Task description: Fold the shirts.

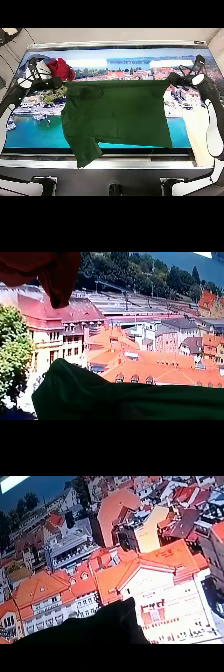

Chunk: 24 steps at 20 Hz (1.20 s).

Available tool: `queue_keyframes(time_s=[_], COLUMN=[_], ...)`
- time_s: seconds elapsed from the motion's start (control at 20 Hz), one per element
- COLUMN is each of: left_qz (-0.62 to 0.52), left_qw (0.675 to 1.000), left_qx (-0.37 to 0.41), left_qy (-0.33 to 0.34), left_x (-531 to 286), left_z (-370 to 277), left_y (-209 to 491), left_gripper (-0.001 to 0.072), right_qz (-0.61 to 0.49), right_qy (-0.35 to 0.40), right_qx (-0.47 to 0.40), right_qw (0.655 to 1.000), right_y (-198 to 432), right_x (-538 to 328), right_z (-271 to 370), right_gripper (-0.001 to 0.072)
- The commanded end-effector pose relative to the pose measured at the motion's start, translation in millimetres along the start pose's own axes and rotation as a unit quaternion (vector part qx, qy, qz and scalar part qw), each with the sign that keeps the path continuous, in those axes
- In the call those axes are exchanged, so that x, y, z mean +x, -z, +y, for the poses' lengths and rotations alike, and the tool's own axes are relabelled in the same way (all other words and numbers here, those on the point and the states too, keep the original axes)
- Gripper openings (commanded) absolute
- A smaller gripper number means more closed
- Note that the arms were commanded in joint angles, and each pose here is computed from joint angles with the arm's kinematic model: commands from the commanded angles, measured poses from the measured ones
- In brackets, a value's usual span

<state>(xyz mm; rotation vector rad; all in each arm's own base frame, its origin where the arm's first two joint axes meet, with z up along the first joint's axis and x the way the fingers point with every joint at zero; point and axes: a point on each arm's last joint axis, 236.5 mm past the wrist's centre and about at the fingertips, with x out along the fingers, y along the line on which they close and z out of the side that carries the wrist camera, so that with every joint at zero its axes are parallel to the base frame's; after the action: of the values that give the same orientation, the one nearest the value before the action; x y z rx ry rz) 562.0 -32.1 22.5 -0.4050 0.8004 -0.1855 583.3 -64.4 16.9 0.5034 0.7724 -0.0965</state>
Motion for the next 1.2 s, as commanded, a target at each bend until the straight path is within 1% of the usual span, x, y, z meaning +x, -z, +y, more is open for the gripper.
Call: queue_keyframes(time_s=[0.0, 0.1, 0.2, 0.25, 0.4, 0.7, 0.75, 0.8, 0.85, 0.9, 1.0, 1.05, 1.15], left_qz=[0.088, 0.197, 0.292, 0.322, 0.364, 0.375, 0.376, 0.375, 0.381, 0.389, 0.412, 0.430, 0.449], left_qw=[0.996, 0.980, 0.956, 0.946, 0.931, 0.926, 0.926, 0.926, 0.924, 0.920, 0.909, 0.900, 0.890], left_qx=[0.019, 0.013, 0.000, -0.003, -0.011, -0.036, -0.040, -0.039, -0.040, -0.043, -0.055, -0.065, -0.078], left_qy=[0.006, 0.021, 0.035, 0.032, 0.019, 0.009, 0.009, 0.008, 0.010, 0.013, 0.022, 0.027, 0.032], left_x=[-13, -36, -53, -58, -62, -59, -59, -59, -64, -70, -91, -105, -125], left_z=[3, 8, 11, 15, 27, 30, 30, 30, 31, 31, 33, 33, 31], left_y=[36, 83, 130, 149, 182, 190, 190, 189, 188, 187, 187, 193, 213], left_gripper=[0.0035, 0.0035, 0.0035, 0.0035, 0.0035, 0.0037, 0.0096, 0.0304, 0.0472, 0.0475, 0.0474, 0.0473, 0.0473], right_qz=[0.114, 0.217, 0.320, 0.353, 0.383, 0.409, 0.408, 0.407, 0.408, 0.412, 0.410, 0.417, 0.435], right_qy=[0.010, 0.042, 0.066, 0.070, 0.074, 0.081, 0.084, 0.084, 0.084, 0.092, 0.130, 0.142, 0.134], right_qx=[-0.006, -0.044, -0.049, -0.050, -0.040, -0.021, -0.015, -0.014, -0.017, -0.030, -0.053, -0.046, -0.001], right_qw=[0.993, 0.974, 0.944, 0.932, 0.920, 0.908, 0.909, 0.910, 0.909, 0.906, 0.901, 0.897, 0.890], right_y=[47, 90, 135, 151, 173, 196, 195, 194, 192, 189, 178, 175, 176], right_x=[-21, -49, -71, -75, -76, -78, -78, -79, -83, -92, -116, -132, -157], right_z=[-8, -22, -37, -42, -50, -55, -55, -55, -54, -57, -72, -80, -88], right_gripper=[0.0043, 0.0043, 0.0043, 0.0043, 0.0043, 0.0044, 0.0085, 0.0278, 0.0520, 0.0577, 0.0565, 0.0555, 0.0552])
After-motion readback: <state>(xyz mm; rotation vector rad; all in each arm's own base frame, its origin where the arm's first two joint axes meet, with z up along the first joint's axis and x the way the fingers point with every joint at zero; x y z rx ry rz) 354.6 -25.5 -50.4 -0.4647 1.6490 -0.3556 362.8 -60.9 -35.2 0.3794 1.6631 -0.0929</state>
